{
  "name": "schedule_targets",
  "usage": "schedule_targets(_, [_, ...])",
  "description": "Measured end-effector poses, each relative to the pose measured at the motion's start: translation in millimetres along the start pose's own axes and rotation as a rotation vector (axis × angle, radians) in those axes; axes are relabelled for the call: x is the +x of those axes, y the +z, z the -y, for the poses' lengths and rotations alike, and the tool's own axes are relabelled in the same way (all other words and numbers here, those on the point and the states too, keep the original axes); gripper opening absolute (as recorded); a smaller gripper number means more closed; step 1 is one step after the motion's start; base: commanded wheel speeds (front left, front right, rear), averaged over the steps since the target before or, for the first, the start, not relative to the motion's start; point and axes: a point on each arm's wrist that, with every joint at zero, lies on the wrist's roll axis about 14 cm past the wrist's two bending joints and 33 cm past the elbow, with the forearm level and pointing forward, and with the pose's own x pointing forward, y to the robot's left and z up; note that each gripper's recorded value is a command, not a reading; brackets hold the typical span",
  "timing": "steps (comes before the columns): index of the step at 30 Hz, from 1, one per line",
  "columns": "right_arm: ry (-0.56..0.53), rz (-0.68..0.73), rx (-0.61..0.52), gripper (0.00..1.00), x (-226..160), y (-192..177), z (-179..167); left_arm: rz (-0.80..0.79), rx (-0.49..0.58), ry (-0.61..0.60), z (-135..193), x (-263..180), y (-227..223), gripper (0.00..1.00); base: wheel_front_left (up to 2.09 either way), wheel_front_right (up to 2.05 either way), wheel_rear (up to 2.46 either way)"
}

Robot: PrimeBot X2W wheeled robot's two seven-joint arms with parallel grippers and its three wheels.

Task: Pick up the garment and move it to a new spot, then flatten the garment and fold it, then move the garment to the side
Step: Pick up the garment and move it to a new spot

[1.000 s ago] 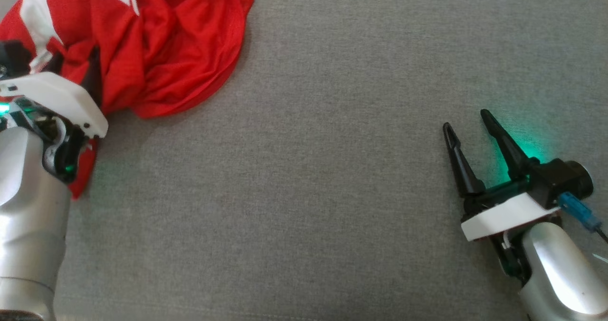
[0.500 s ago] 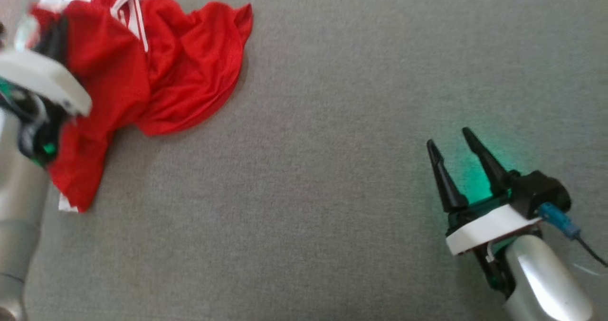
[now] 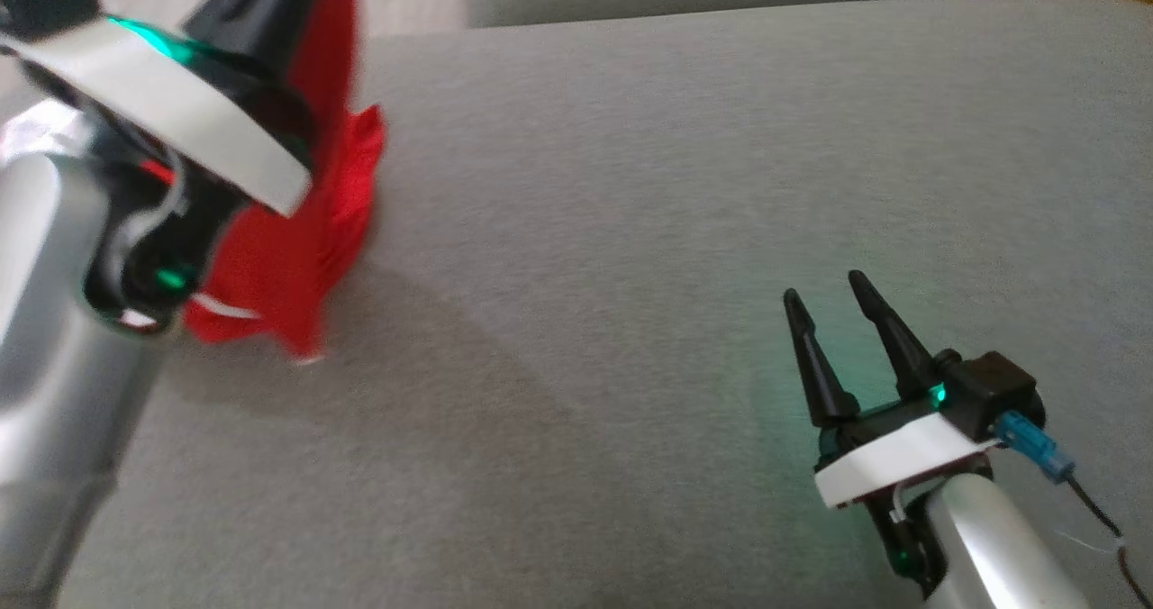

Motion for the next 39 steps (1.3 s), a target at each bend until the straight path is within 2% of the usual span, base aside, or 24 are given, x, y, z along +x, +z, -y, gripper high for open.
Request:
schedule_targets(11, [-0.146,0.095,0.02,1.0,-36.5,28.6,27.7,0.017,-0.096,-0.484,166.8,31.9,13.4,0.0,0.0,0.0,0.0])
schedule_targets(15, [-0.206,0.117,0.026,1.0,-49.8,34.6,39.9,0.011,-0.121,-0.59,204.9,46.0,11.8,0.0,0.0,0.0,0.0])
schedule_targets(18, [-0.248,0.13,0.03,1.0,-58.2,38.0,49.2,-0.026,-0.156,-0.599,214.1,65.7,-4.0,0.0,0.0,0.0,0.0])
schedule_targets(21, [-0.286,0.134,0.044,1.0,-64.3,37.7,55.7,-0.099,-0.172,-0.53,200.4,90.5,-41.4,0.0,0.0,0.0,0.0])
schedule_targets(24, [-0.318,0.124,0.047,1.0,-70.0,34.4,62.2,-0.186,-0.155,-0.396,163.8,111.5,-92.1,0.0,0.0,0.0,0.0])
schedule_targets(28, [-0.354,0.115,0.045,1.0,-76.2,32.1,70.5,-0.249,-0.019,-0.178,93.4,127.4,-149.2,0.0,0.0,0.0,0.0])
schedule_targets(31, [-0.366,0.111,0.043,1.0,-77.4,31.2,73.6,-0.241,0.043,-0.028,44.7,134.7,-167.5,0.0,0.0,0.0,0.0])
schedule_targets(38, [-0.354,0.103,0.042,1.0,-70.8,29.8,71.8,-0.149,0.134,0.202,-24.5,144.4,-166.5,0.0,0.0,0.0,0.0])
schedule_targets(39, [-0.352,0.101,0.043,1.0,-69.9,29.3,71.3,-0.153,0.139,0.226,-31.9,143.0,-168.6,0.05,0.0,0.0,0.0])
